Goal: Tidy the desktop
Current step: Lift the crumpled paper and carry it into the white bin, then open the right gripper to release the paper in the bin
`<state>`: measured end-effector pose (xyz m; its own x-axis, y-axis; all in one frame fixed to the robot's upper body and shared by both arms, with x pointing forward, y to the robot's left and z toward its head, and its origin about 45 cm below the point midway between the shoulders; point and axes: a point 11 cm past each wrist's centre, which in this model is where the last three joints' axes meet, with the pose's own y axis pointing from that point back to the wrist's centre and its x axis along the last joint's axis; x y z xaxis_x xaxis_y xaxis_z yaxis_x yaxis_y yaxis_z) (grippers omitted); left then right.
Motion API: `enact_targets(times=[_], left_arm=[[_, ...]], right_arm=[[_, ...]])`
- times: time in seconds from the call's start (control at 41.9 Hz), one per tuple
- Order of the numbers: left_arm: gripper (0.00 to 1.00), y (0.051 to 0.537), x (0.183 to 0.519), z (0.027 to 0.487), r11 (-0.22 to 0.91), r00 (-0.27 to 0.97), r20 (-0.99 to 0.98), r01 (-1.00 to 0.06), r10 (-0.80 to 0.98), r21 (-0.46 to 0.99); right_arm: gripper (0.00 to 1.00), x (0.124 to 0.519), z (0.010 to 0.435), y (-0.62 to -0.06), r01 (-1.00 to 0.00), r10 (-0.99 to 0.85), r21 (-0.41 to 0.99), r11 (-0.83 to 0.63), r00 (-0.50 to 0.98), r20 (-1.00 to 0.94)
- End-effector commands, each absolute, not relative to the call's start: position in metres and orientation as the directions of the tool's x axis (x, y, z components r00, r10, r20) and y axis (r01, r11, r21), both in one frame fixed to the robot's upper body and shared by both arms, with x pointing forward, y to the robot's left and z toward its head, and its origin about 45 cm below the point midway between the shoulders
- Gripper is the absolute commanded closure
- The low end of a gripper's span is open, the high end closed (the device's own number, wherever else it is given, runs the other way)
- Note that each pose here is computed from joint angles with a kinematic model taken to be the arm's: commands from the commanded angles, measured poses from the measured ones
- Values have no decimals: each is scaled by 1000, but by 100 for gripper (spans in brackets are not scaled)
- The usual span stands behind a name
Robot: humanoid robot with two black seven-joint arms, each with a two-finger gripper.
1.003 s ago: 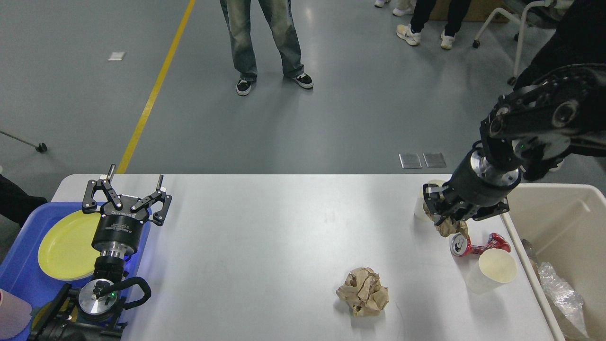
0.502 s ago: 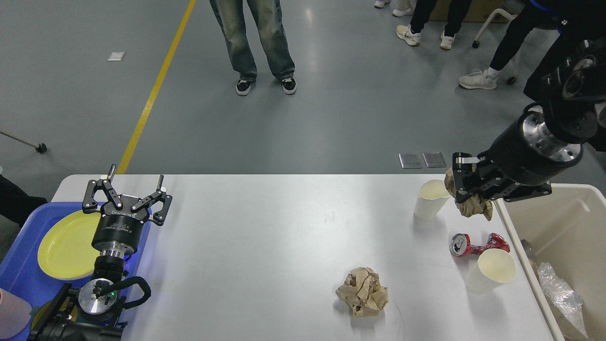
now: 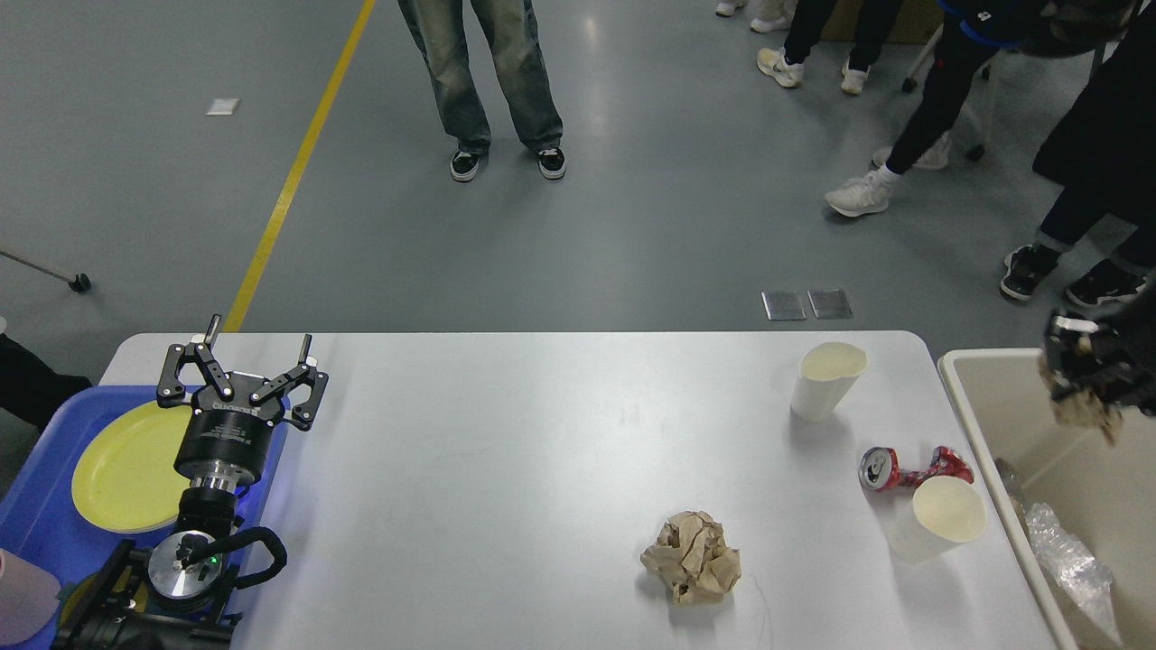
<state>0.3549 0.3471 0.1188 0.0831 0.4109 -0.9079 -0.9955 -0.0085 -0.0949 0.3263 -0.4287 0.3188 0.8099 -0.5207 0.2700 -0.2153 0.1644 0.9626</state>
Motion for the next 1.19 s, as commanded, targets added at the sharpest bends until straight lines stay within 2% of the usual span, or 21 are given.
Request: enact_targets(times=[0.0, 0.072, 0.239, 0.334, 0.573, 0.693, 0.836, 1.17], left_arm=[[4, 347, 355, 118, -9, 81, -908, -996, 411, -93], [4, 347, 355, 119, -8, 83, -908, -995, 411, -95], [4, 347, 355, 119, -8, 83, -908, -995, 411, -95], [4, 347, 355, 119, -8, 83, -908, -995, 411, -95], [4, 347, 355, 119, -8, 83, -908, -995, 411, -95], [4, 347, 355, 119, -8, 83, -908, -995, 411, -95], [4, 347, 355, 119, -8, 83, -908, -995, 411, -95], [4, 347, 355, 119, -8, 83, -908, -995, 411, -95]], right_arm=[[100, 315, 284, -520, -205, -605, 936, 285, 719, 342], [100, 307, 258, -560, -204, -627, 919, 337, 680, 381], [100, 294, 194, -590, -221, -664, 910, 350, 627, 408], [100, 274, 156, -613, -242, -656, 875, 418, 587, 475], [100, 243, 61, -591, -296, -559, 807, 511, 599, 573], [100, 241, 37, -571, -333, -531, 786, 522, 594, 604], [100, 227, 18, -560, -324, -529, 757, 568, 561, 637], [100, 223, 13, -557, -326, -522, 752, 574, 561, 642]])
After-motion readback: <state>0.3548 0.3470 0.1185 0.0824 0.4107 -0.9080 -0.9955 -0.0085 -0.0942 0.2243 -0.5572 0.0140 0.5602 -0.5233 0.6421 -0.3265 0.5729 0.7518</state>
